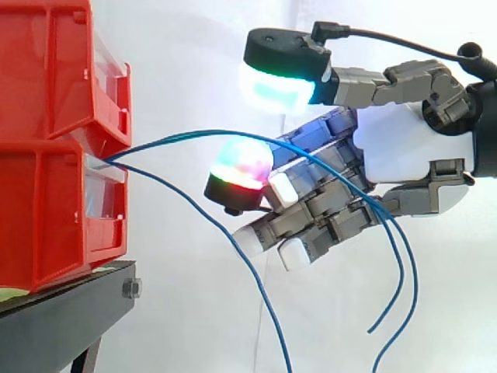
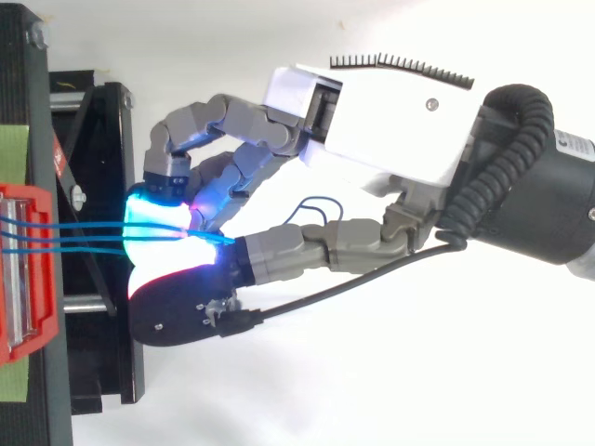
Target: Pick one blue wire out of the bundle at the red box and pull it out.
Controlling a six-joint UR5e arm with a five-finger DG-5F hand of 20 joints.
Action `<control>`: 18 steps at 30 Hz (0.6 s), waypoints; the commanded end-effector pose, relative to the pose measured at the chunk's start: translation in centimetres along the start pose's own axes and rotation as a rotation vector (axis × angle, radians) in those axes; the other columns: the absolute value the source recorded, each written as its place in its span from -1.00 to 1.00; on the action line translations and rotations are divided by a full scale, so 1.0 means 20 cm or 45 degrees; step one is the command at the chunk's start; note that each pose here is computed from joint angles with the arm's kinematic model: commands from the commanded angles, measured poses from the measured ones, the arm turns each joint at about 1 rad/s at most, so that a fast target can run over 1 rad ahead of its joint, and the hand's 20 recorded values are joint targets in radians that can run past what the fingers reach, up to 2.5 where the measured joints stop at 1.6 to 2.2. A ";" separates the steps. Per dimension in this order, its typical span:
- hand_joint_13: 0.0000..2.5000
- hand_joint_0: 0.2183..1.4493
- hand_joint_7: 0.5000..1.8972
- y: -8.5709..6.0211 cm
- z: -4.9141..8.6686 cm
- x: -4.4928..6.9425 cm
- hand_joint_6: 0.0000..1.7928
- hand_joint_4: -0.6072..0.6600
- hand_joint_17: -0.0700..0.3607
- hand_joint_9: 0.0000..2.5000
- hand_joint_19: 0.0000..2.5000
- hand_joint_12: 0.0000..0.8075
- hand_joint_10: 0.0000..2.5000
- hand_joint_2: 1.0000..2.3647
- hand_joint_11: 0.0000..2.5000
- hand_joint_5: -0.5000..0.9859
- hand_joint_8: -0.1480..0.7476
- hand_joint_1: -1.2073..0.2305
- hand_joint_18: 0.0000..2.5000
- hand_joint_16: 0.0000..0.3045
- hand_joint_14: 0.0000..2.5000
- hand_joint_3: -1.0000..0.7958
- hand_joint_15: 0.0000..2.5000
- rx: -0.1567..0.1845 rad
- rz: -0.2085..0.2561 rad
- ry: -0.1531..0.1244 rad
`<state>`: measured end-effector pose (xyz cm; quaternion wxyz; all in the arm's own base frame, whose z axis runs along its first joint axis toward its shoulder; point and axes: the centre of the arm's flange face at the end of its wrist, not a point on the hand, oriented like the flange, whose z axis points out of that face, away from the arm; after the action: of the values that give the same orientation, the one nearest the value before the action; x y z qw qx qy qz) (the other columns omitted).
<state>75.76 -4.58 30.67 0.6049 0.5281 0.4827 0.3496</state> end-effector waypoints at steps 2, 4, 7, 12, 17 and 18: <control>-0.43 -0.47 -0.06 0.00 0.00 0.00 -0.02 0.43 -0.01 -0.30 -0.53 0.13 -0.99 -0.98 -0.38 -0.56 0.20 -0.22 -0.47 -0.58 -0.99 -0.21 -0.64 -0.001 0.000 0.001; -0.43 -0.46 -0.04 0.00 0.00 0.00 -0.02 0.43 -0.01 -0.29 -0.54 0.13 -0.99 -0.98 -0.38 -0.55 0.20 -0.21 -0.46 -0.58 -0.99 -0.18 -0.64 -0.001 0.000 0.001; -0.40 -0.46 -0.05 0.00 0.00 0.00 -0.01 0.43 0.03 -0.27 -0.55 0.19 -0.99 -0.98 -0.38 -0.55 0.25 -0.20 -0.42 -0.56 -0.99 -0.08 -0.65 0.001 -0.001 0.001; -0.38 -0.45 -0.09 0.00 0.00 0.00 0.01 0.47 0.09 -0.25 -0.57 0.26 -0.99 -0.98 -0.37 -0.55 0.30 -0.28 -0.37 -0.52 -0.99 0.02 -0.65 -0.001 0.000 -0.001; -0.41 -0.41 -0.13 -0.01 0.00 -0.01 0.02 0.42 0.03 -0.32 -0.57 0.19 -0.99 -0.98 -0.35 -0.58 0.22 -0.41 -0.42 -0.56 -0.99 0.00 -0.65 0.002 0.000 -0.003; -0.42 -0.41 -0.14 -0.01 0.00 -0.01 0.02 0.41 0.03 -0.33 -0.57 0.18 -0.99 -0.97 -0.35 -0.58 0.20 -0.42 -0.42 -0.55 -0.99 -0.01 -0.65 0.001 0.000 -0.001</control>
<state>75.77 -4.69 30.63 0.6051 0.5284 0.4824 0.3492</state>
